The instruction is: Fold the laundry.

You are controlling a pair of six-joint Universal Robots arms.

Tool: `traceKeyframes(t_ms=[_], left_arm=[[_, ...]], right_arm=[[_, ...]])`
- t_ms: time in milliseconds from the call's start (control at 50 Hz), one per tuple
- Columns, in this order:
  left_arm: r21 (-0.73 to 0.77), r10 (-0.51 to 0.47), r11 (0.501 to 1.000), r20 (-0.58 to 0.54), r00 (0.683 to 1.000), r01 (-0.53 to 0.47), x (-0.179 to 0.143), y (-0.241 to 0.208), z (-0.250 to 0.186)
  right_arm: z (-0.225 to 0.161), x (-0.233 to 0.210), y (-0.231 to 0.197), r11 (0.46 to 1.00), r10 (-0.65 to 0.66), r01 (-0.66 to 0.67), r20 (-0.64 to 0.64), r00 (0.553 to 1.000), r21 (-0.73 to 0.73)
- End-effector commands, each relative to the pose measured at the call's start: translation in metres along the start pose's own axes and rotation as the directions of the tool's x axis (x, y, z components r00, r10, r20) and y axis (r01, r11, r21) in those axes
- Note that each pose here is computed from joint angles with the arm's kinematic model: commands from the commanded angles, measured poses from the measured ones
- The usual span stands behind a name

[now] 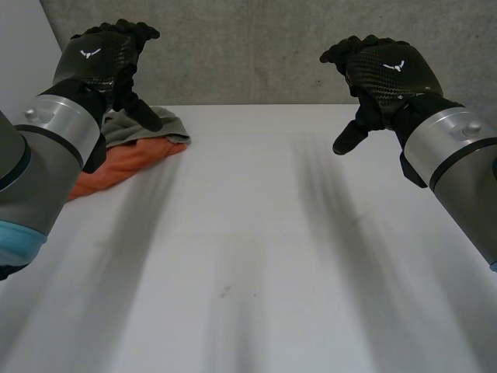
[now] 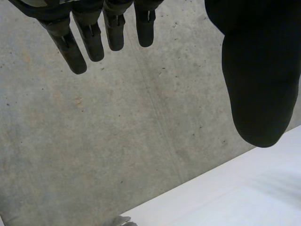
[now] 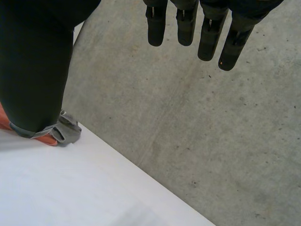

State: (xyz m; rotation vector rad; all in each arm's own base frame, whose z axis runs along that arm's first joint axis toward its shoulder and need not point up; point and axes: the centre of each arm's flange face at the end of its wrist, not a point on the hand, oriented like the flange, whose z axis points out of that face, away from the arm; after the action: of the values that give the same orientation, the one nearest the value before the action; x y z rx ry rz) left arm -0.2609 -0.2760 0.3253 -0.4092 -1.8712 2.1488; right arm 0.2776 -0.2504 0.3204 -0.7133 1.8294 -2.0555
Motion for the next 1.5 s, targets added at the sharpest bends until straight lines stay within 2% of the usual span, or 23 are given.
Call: traceKeyframes(t_ms=[20,120,180,300,380,460,520,740,820,900,1040,1120,1200,1220,1280,1300,1340,1360,1380,1440,1460,1500], left_arm=[[0.001,0.077,0.997,0.038,0.996,-0.077,-0.015,0.011,0.017],[-0.077,0.213,0.975,0.038,0.976,-0.21,-0.032,0.044,0.036],[-0.14,0.308,0.943,0.015,0.951,-0.303,-0.049,0.075,0.052],[-0.284,0.475,0.845,0.012,0.88,-0.453,-0.117,0.145,0.084],[-0.334,0.534,0.794,-0.017,0.846,-0.508,-0.146,0.185,0.095],[-0.358,0.554,0.772,-0.029,0.832,-0.526,-0.168,0.215,0.105],[-0.372,0.547,0.772,-0.027,0.837,-0.516,-0.183,0.231,0.107],[-0.344,0.555,0.78,-0.006,0.832,-0.523,-0.196,0.249,0.122],[-0.292,0.573,0.789,0.029,0.819,-0.541,-0.197,0.246,0.129],[-0.251,0.578,0.796,0.044,0.815,-0.551,-0.189,0.243,0.134],[-0.217,0.556,0.815,0.036,0.83,-0.537,-0.173,0.237,0.138],[-0.186,0.532,0.836,0.039,0.846,-0.517,-0.153,0.216,0.139],[-0.108,0.447,0.891,0.057,0.893,-0.44,-0.123,0.164,0.133],[-0.053,0.387,0.922,0.055,0.921,-0.384,-0.107,0.134,0.128],[0.032,0.276,0.96,0.027,0.961,-0.277,-0.077,0.09,0.114],[0.078,0.2,0.977,-0.01,0.98,-0.198,-0.057,0.066,0.102],[0.107,0.123,0.987,-0.059,0.991,-0.116,-0.036,0.046,0.088],[0.113,0.087,0.991,-0.085,0.993,-0.077,-0.027,0.038,0.081],[0.111,0.009,0.994,-0.148,0.989,0.007,-0.005,0.023,0.062],[0.083,-0.078,0.992,-0.238,0.968,0.1,0.022,0.013,0.038],[0.043,-0.133,0.987,-0.314,0.94,0.155,0.043,0.015,0.023],[-0.01,-0.183,0.981,-0.384,0.905,0.195,0.064,0.022,0.011]], right_arm=[[0.001,0.004,0.001,1.0,-0.004,0.004,-0.01,1.0,-0.005],[0.001,0.006,0.001,1.0,-0.005,0.004,-0.013,1.0,-0.004],[0.002,0.006,0.002,1.0,-0.004,0.004,-0.012,1.0,-0.005],[0.003,0.005,0.005,1.0,-0.003,0.003,-0.007,1.0,-0.014],[0.005,0.005,0.01,1.0,-0.008,0.008,-0.005,1.0,-0.024],[0.006,0.004,0.018,0.998,-0.027,0.027,-0.003,1.0,-0.049],[0.007,0.004,0.022,0.997,-0.042,0.042,-0.003,0.999,-0.063],[0.012,0.003,0.036,0.994,-0.047,0.047,0.003,0.999,-0.094],[0.013,0.002,0.039,0.994,-0.047,0.047,0.006,0.999,-0.101],[0.014,0.002,0.038,0.994,-0.047,0.047,0.004,0.999,-0.1],[0.014,0.003,0.037,0.994,-0.048,0.048,0.003,0.999,-0.096],[0.014,0.003,0.035,0.995,-0.047,0.047,0.001,0.999,-0.092],[0.015,0.004,0.032,0.995,-0.051,0.05,-0.005,0.999,-0.08],[0.015,0.005,0.031,0.996,-0.051,0.051,-0.007,0.999,-0.078],[0.016,0.014,0.027,0.996,-0.053,0.051,-0.033,0.998,-0.07],[0.016,0.018,0.026,0.996,-0.055,0.052,-0.044,0.998,-0.066],[0.016,0.026,0.022,0.997,-0.055,0.051,-0.064,0.996,-0.058],[0.016,0.031,0.019,0.997,-0.058,0.054,-0.08,0.995,-0.049],[0.015,0.033,0.017,0.997,-0.059,0.056,-0.086,0.995,-0.044],[0.014,0.04,0.012,0.998,-0.063,0.06,-0.102,0.993,-0.033],[0.015,0.042,0.013,0.998,-0.063,0.06,-0.107,0.992,-0.034],[0.015,0.045,0.011,0.998,-0.065,0.062,-0.116,0.991,-0.028]])
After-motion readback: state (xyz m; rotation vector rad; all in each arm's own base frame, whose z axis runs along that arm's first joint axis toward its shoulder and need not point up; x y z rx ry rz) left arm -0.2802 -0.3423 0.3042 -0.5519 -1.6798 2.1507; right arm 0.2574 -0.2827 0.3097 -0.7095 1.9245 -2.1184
